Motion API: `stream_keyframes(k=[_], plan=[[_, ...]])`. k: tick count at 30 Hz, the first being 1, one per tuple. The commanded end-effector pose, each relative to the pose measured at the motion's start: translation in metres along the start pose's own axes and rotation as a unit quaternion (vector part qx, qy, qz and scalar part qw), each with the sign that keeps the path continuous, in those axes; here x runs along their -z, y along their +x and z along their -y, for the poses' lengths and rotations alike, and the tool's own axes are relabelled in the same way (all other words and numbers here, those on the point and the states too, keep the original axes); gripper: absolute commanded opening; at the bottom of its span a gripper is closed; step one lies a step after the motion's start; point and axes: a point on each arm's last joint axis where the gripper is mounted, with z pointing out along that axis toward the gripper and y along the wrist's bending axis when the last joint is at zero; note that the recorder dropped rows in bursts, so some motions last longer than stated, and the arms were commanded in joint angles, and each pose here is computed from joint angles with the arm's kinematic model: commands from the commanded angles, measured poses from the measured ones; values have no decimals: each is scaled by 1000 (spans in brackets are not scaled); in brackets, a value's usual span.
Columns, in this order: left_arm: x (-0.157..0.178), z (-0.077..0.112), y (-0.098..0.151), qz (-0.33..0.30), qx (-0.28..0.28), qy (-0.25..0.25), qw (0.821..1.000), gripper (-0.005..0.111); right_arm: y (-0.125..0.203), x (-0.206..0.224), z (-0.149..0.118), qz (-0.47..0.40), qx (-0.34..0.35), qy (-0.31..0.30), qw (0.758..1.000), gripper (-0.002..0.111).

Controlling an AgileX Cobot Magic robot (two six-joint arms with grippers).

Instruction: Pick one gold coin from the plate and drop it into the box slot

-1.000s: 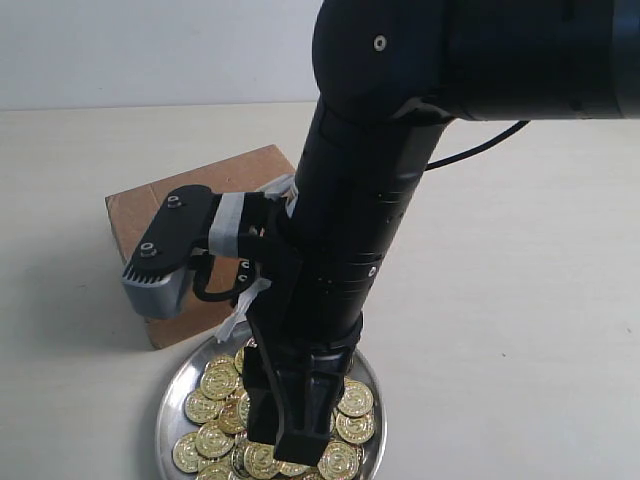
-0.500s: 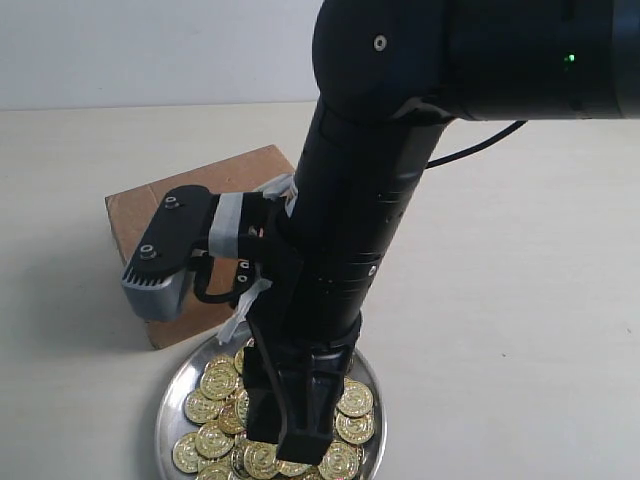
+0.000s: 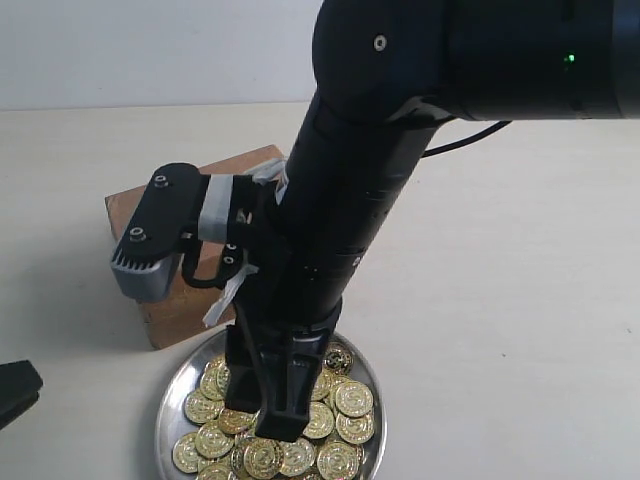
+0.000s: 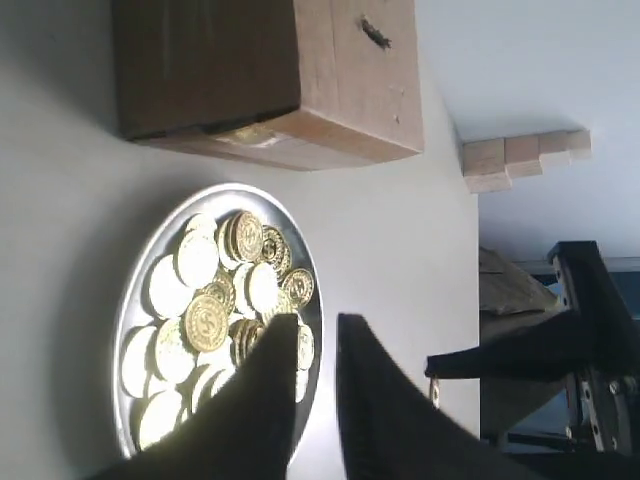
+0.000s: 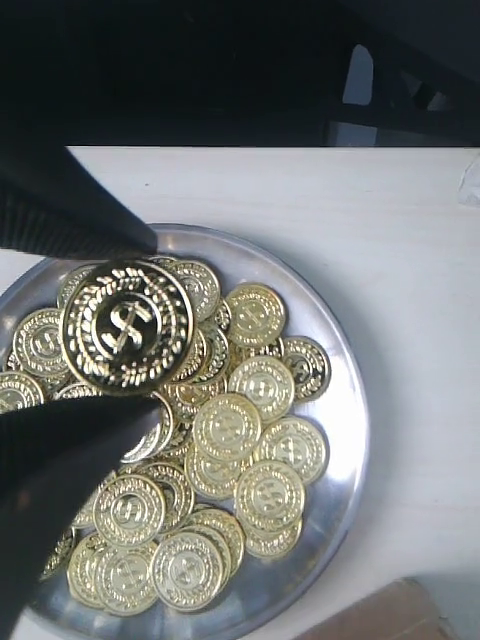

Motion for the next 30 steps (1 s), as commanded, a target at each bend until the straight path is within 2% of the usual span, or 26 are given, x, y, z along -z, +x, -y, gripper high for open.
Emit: stream_keyframes(k=[1, 3, 4, 6, 10, 11, 16, 25, 30], plan=[[-5, 21, -4, -24, -12, -10, 1000, 34, -3, 3, 0, 11, 7, 7, 1000, 22], [-11, 34, -8, -36, -29, -26, 999, 48, -3, 3, 0, 12, 7, 8, 1000, 22], [-14, 38, -9, -41, -32, -31, 998, 50, -3, 3, 0, 12, 7, 8, 1000, 22], [-27, 53, -12, -64, -37, -39, 996, 51, -3, 3, 0, 11, 14, 11, 1000, 22], [-45, 65, -11, -103, -42, -42, 993, 51, -2, 3, 1, 6, 22, 14, 1000, 22], [-53, 70, -8, -136, -57, -37, 988, 51, -2, 3, 2, 8, 24, 21, 999, 22], [-73, 77, -1, -214, -85, -44, 972, 51, -6, 4, 7, 30, 24, 50, 998, 22], [-84, 88, -5, -222, -109, -37, 968, 51, -9, 4, 10, 42, 24, 64, 997, 22], [-91, 88, -5, -225, -109, -43, 967, 51, -9, 4, 10, 44, 22, 63, 997, 22]])
